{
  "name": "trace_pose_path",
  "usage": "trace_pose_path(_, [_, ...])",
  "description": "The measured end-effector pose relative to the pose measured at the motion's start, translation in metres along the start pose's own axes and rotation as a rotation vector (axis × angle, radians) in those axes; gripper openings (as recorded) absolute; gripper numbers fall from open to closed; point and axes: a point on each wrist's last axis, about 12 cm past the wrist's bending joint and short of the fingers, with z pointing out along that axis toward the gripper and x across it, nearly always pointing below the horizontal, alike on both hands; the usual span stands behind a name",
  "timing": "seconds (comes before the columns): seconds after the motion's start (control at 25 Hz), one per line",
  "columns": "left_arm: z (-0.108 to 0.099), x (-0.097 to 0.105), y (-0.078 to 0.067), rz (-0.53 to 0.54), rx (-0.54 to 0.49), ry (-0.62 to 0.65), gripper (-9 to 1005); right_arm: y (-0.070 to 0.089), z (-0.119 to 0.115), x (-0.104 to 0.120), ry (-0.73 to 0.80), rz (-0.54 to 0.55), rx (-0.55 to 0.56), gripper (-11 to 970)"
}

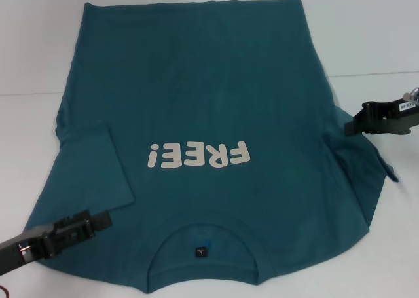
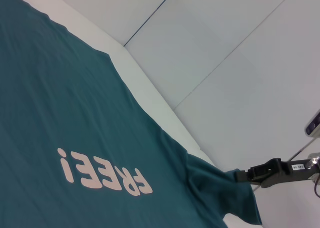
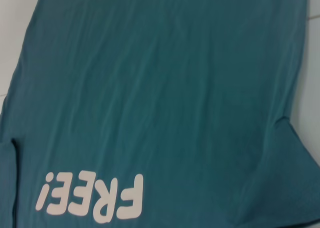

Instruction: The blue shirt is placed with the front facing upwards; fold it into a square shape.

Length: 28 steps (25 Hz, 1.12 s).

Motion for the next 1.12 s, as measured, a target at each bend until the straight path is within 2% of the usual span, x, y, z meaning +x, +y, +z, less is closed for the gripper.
trace_pose_path(0.24, [0.002, 0.0, 0.0, -0.004, 0.005, 0.0, 917, 0.008, 0.009, 0.0, 0.002, -0.016, -0.002, 13])
trace_pose_path(0.76, [0.0, 0.002, 0.001, -0.018, -0.002, -0.021, 917, 0.031, 0.036, -0.012, -0.104, -0.003, 0.01, 12])
trace_pose_path(1.12, [-0.001, 0.003, 0.001, -0.02, -0.003, -0.024, 917, 0.041, 0.049, -0.017, -0.134, -0.009, 0.02, 13])
